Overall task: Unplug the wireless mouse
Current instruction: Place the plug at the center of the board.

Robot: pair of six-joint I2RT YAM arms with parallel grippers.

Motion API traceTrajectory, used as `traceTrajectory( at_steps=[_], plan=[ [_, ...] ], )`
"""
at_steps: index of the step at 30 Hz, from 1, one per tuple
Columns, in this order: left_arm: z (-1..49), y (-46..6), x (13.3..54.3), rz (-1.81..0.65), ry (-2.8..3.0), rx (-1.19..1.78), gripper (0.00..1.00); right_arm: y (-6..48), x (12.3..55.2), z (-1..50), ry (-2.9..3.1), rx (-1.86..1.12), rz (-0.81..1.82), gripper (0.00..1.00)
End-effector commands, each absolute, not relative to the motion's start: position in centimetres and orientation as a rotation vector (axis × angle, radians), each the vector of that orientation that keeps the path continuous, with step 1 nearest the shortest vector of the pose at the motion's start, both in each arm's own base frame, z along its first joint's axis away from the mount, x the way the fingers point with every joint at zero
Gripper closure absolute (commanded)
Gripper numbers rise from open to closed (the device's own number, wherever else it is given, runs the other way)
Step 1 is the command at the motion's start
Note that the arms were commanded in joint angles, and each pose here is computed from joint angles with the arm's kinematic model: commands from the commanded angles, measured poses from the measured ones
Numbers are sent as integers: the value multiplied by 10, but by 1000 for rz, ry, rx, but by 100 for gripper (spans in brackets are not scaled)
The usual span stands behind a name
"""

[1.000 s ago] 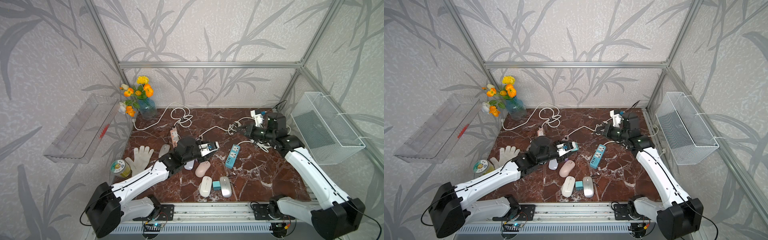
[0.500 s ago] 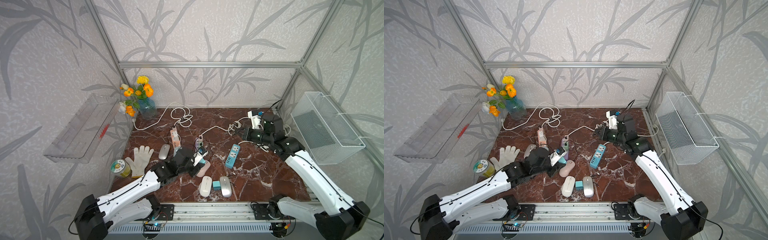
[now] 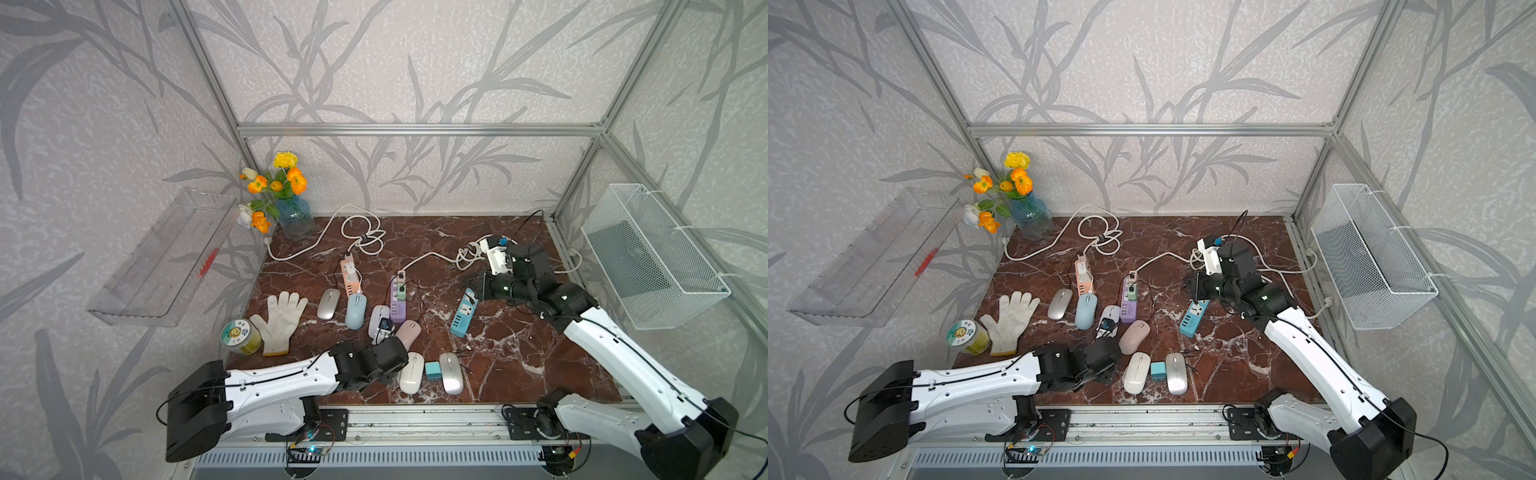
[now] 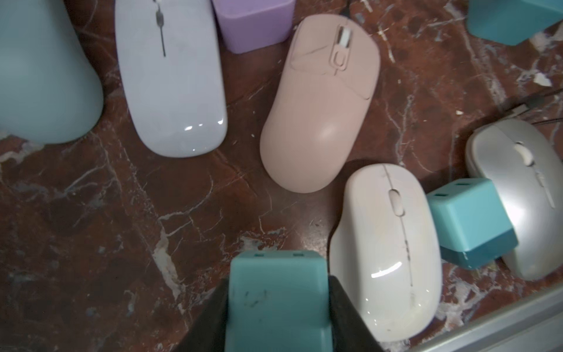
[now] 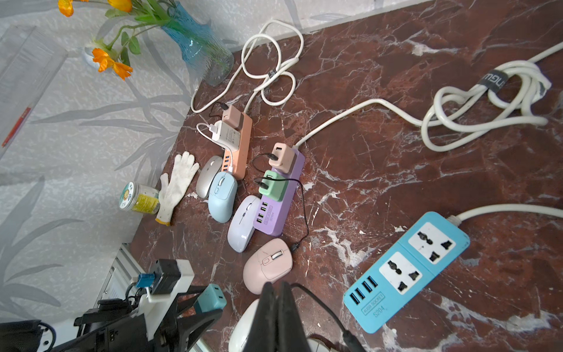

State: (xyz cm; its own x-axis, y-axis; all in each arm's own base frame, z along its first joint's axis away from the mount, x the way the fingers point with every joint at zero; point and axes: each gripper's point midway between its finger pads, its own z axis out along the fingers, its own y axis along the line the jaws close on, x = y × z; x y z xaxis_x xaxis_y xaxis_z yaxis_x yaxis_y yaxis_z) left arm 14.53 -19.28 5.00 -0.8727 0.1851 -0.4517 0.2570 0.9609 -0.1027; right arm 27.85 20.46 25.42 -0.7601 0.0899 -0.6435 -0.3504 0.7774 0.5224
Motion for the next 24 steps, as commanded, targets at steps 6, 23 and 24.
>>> traceTrajectory(
  at_steps=[6, 23, 24],
  plan=[
    [26, -204, 142, -280, 2709, 217, 82, 213, 264, 250, 2306, -261, 869, 100],
    [68, -167, 162, -166, 2545, 81, 2, 266, 211, 194, 2490, -496, 948, 100],
    [79, -161, 167, -157, 2510, 49, 0, 276, 204, 189, 2501, -534, 990, 100]
  ],
)
